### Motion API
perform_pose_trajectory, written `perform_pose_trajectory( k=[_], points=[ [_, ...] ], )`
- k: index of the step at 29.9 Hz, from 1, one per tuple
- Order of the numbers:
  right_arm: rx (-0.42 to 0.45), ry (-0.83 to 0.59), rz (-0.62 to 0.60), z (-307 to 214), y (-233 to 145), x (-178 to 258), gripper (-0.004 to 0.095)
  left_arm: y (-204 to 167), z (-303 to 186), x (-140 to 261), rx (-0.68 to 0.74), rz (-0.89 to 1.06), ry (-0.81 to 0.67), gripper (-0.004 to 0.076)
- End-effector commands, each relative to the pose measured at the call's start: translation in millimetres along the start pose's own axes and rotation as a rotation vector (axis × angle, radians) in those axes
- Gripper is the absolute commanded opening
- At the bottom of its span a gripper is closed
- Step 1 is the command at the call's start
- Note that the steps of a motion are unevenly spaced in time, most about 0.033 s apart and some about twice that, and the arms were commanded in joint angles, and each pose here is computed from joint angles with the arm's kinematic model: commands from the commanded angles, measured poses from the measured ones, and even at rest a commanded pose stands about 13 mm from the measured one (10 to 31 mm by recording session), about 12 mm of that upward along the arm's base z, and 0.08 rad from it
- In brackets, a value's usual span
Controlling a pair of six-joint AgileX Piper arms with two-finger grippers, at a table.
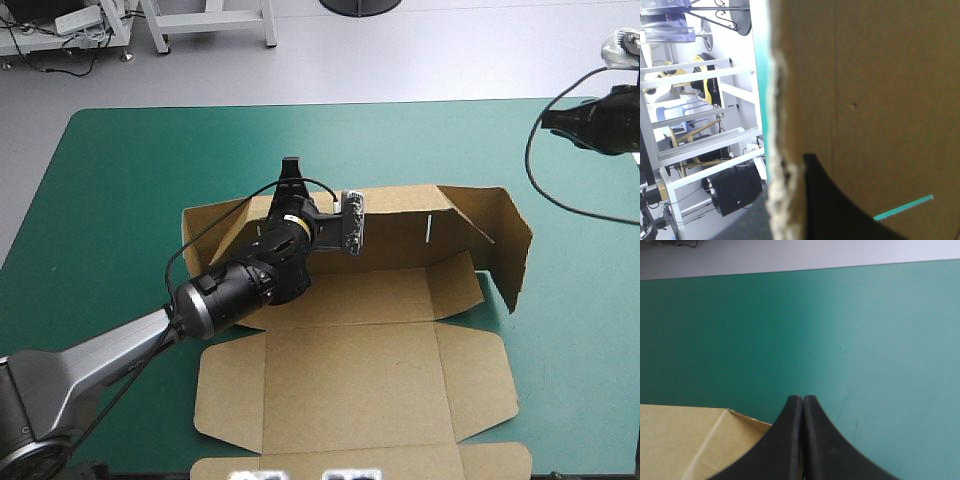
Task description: Fold the box
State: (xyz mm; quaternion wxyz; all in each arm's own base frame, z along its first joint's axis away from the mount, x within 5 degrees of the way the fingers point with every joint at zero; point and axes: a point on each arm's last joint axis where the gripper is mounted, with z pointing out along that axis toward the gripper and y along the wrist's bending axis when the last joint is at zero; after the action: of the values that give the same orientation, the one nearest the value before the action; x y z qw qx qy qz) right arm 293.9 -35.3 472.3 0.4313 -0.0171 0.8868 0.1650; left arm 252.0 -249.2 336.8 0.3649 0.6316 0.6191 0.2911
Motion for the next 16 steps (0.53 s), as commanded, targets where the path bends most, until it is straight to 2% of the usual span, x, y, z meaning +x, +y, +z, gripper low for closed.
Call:
perform_pose_trajectory(
  k=[1,7,16],
  points=[
    [-0.089,-0.004,-0.003,18,-3,-16,-0.0024,10,-16,4,-0.023,-0.047,-0.012,-0.0006],
    [-0.216,0.082,0.076,67,-22,-15,-0.0024,11,-16,3,-0.025,-0.048,-0.02,-0.0006],
    [-0.234,0.199,0.096,106,-43,11,-0.0024,11,-16,3,-0.026,-0.06,-0.022,-0.0006]
  ],
)
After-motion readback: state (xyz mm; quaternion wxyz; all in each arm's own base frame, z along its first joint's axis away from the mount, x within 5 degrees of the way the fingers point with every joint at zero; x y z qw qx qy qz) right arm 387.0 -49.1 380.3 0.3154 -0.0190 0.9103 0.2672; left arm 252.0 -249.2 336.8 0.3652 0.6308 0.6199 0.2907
